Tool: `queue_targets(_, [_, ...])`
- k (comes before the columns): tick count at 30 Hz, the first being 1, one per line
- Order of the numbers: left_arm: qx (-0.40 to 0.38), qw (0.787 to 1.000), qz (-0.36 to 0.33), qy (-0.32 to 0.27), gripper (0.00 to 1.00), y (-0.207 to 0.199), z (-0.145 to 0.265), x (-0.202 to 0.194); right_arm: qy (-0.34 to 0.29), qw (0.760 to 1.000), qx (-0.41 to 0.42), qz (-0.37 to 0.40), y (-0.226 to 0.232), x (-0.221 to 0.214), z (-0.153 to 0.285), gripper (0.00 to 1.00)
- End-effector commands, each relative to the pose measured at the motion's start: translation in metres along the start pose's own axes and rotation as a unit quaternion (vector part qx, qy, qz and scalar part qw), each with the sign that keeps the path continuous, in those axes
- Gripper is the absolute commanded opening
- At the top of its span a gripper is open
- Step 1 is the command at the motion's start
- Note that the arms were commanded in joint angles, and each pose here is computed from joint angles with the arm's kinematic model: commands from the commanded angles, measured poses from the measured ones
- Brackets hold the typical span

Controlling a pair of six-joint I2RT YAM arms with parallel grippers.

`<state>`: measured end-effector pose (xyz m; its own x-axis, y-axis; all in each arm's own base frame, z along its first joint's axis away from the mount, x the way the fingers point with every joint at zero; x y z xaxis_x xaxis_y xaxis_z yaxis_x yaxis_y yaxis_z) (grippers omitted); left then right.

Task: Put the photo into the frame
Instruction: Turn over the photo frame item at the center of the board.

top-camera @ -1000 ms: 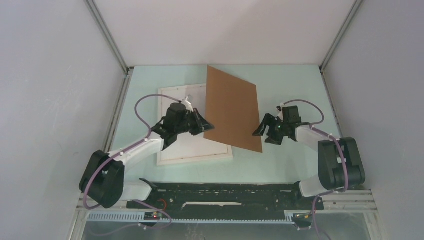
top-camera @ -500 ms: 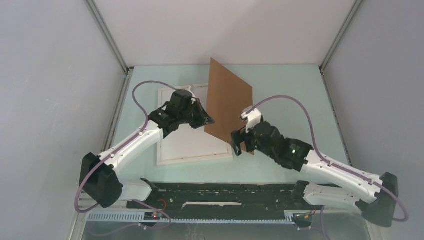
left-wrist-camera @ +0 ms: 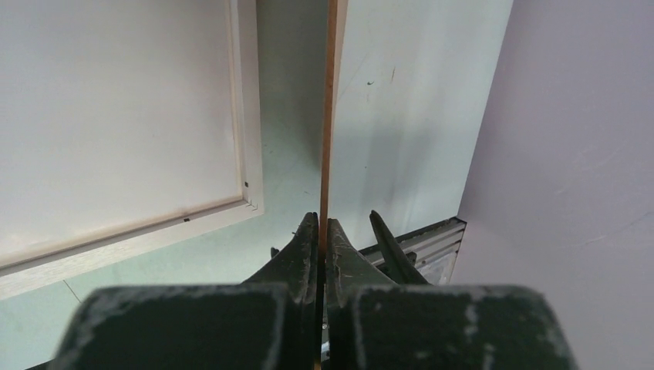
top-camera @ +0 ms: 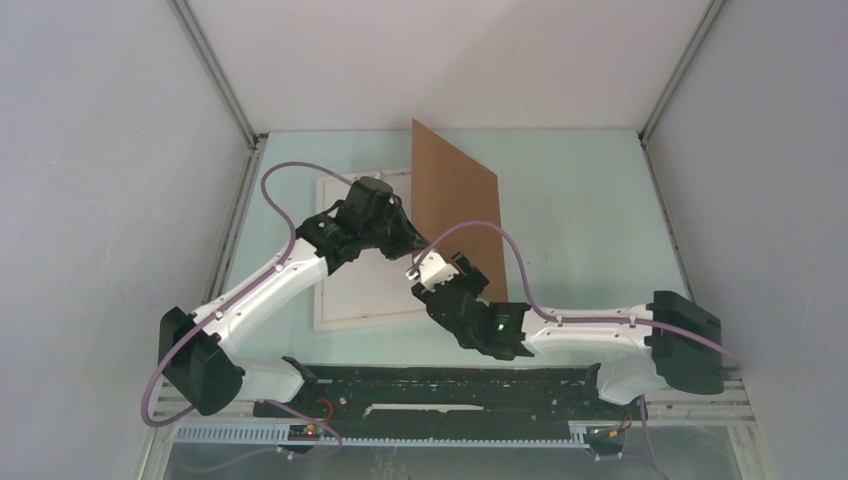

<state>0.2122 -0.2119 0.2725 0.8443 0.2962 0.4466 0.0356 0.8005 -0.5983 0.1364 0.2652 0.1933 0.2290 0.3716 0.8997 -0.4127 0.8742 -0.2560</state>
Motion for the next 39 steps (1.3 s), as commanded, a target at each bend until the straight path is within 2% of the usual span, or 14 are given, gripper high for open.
queue_targets(1, [-0.021, 0.998, 0.015, -0.050, 0.00, -0.021, 0.028, 0.016, -0.085, 0.992, -0.093, -0.024, 0.003, 0.035, -0.007, 0.71])
queue_targets(4, [-0.024, 0.998, 0.023, -0.055, 0.00, -0.022, 0.032, 0.016, -0.094, 0.987, -0.127, -0.021, 0.005, 0.034, -0.013, 0.58])
queue_targets(7, [-0.038, 0.997, 0.005, -0.066, 0.01, -0.028, 0.041, 0.020, -0.104, 0.985, -0.128, -0.041, 0.003, 0.033, -0.012, 0.31])
queue_targets(8, [-0.038, 0.997, 0.000, -0.071, 0.06, -0.030, 0.045, 0.023, -0.108, 0.985, -0.130, -0.048, 0.002, 0.035, -0.011, 0.25])
queue_targets(12, [-0.062, 0.993, -0.029, -0.095, 0.42, -0.043, 0.065, 0.033, -0.130, 0.978, -0.153, -0.066, -0.012, 0.045, -0.005, 0.02])
queue_targets(16, [-0.085, 0.981, -0.093, -0.147, 0.85, -0.053, 0.100, 0.044, -0.138, 0.974, -0.162, -0.084, -0.037, 0.056, 0.003, 0.00])
queue_targets(18, [-0.087, 0.971, -0.130, -0.184, 0.98, -0.054, 0.123, 0.050, -0.140, 0.974, -0.134, -0.116, -0.060, 0.063, 0.014, 0.00])
queue_targets(21, [-0.084, 0.953, -0.157, -0.244, 1.00, -0.050, 0.159, 0.054, -0.132, 0.964, -0.096, -0.209, -0.106, 0.065, 0.024, 0.00])
queue_targets(24, [-0.074, 0.937, -0.162, -0.301, 1.00, -0.038, 0.191, 0.051, -0.134, 0.943, -0.050, -0.301, -0.153, 0.060, 0.038, 0.00])
queue_targets(25, [-0.068, 0.932, -0.161, -0.317, 1.00, -0.032, 0.198, 0.050, -0.141, 0.934, -0.010, -0.327, -0.164, 0.059, 0.043, 0.00])
queue_targets(30, [-0.046, 0.920, -0.141, -0.363, 1.00, -0.004, 0.203, 0.036, -0.152, 0.885, 0.039, -0.438, -0.212, 0.048, 0.057, 0.00])
queue_targets(32, [-0.053, 0.925, -0.126, -0.354, 1.00, 0.005, 0.187, 0.029, -0.154, 0.858, 0.066, -0.485, -0.223, 0.043, 0.058, 0.00])
queue_targets(35, [-0.097, 0.947, -0.102, -0.289, 1.00, 0.012, 0.145, 0.017, -0.171, 0.809, 0.125, -0.549, -0.230, 0.044, 0.060, 0.00])
queue_targets(39, [-0.193, 0.964, -0.023, -0.184, 1.00, 0.024, 0.082, 0.007, -0.189, 0.781, 0.159, -0.574, -0.231, 0.052, 0.066, 0.00])
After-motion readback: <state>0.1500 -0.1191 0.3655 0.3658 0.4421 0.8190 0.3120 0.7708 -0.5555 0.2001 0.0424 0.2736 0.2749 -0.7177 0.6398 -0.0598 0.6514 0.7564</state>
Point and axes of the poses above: each gripper's point midway between its finger pads, its own z axis back along the fingers, its own y axis along the line the jaws close on, x = y × z, the point moved 10 cm from there along z, back along the fingers, and after that the axes turned 11 degrees about -z, right-handed, at the moved point
